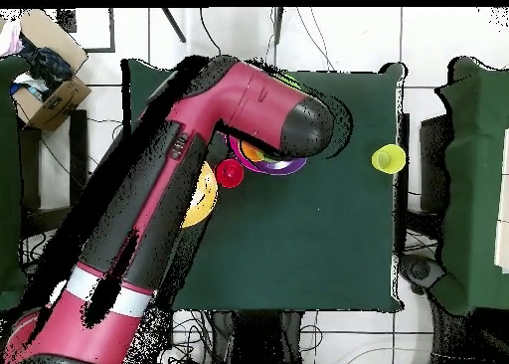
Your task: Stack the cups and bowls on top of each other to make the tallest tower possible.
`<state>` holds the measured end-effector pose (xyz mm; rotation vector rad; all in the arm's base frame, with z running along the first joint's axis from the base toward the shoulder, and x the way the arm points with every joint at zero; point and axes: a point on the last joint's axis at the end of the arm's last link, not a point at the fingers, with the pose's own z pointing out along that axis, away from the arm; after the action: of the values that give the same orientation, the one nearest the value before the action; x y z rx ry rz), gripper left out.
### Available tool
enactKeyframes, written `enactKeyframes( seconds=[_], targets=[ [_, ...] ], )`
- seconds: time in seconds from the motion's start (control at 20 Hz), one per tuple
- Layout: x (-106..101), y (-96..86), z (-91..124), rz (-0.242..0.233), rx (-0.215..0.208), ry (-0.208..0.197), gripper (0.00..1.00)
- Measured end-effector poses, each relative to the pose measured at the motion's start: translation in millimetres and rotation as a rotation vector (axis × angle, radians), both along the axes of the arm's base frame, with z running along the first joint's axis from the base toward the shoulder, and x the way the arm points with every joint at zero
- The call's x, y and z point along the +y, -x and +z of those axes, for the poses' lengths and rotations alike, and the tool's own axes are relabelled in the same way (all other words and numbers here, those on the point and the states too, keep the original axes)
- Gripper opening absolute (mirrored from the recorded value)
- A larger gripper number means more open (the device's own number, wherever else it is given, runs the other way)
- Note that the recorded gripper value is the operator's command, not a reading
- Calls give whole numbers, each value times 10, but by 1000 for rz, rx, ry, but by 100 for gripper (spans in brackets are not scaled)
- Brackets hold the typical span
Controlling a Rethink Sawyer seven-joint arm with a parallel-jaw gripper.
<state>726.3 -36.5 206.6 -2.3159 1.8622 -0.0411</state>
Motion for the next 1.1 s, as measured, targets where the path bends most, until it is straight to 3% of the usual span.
enactKeyframes(
  seconds=[0.55, 1.1],
  targets=[
    [269, -444, 317, -56, -73, -21, 0],
    [358, -474, 432, -53, -82, 10, 0]
  ],
)
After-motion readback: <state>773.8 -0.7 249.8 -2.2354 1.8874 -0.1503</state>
